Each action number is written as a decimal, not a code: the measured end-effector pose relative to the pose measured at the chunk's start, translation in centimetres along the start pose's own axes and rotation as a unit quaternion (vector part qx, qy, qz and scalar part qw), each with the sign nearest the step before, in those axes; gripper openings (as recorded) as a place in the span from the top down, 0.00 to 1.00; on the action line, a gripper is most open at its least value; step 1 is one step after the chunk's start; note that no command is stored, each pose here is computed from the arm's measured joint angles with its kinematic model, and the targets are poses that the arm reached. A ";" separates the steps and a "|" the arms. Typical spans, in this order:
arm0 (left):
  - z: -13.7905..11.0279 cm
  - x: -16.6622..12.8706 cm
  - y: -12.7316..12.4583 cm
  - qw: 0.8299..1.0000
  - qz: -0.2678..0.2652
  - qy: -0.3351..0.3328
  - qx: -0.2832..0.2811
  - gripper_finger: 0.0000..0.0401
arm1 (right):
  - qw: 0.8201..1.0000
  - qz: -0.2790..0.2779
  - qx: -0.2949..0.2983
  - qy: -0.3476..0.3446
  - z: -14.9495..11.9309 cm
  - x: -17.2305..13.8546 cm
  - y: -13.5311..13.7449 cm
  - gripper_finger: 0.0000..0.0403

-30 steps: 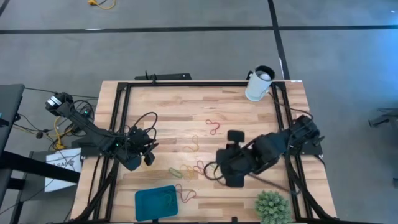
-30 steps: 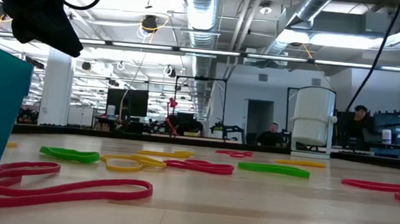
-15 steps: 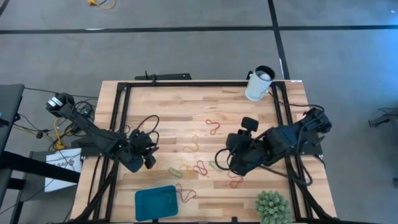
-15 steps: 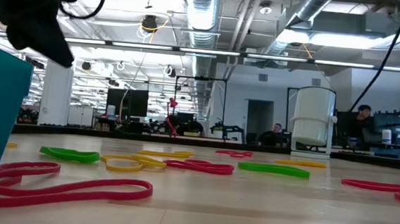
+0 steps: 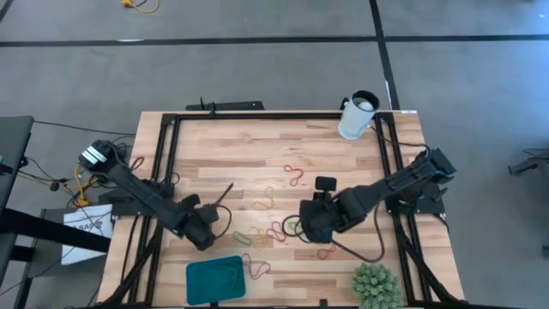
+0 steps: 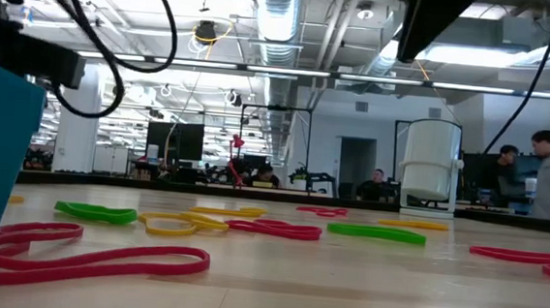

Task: Pick and place items into bin
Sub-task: Put the yellow rubber band into the blue bin

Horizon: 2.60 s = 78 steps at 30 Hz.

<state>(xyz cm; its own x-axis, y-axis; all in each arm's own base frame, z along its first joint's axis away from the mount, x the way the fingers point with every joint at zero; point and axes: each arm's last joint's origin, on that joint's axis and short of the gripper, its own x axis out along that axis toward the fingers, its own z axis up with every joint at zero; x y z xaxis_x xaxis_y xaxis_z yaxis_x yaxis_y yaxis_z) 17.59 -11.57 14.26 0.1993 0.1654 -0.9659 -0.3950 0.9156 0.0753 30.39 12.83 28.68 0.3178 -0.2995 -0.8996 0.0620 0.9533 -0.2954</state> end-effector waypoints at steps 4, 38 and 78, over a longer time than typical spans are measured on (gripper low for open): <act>-0.1 0.7 0.1 0.999 0.034 -0.002 0.017 0.77 | 1.000 -0.004 0.013 0.007 0.2 0.3 -1.1 0.69; 3.9 -3.6 -1.8 0.996 0.004 -0.005 0.086 1.00 | 0.897 0.220 0.205 -0.325 -10.3 4.4 -4.2 0.70; -0.3 -19.4 -9.0 0.949 -0.246 -0.132 0.145 1.00 | 0.885 0.240 0.246 -0.314 -8.4 7.5 -2.1 0.70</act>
<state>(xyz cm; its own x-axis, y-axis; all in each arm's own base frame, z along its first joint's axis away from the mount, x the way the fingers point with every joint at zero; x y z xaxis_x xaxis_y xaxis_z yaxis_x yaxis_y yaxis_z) 17.01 -23.11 32.21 0.5283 -0.2576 -0.8090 0.0601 0.9618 -0.2670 24.74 8.25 19.82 0.8733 0.0775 -0.4809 0.1327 0.9121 0.3880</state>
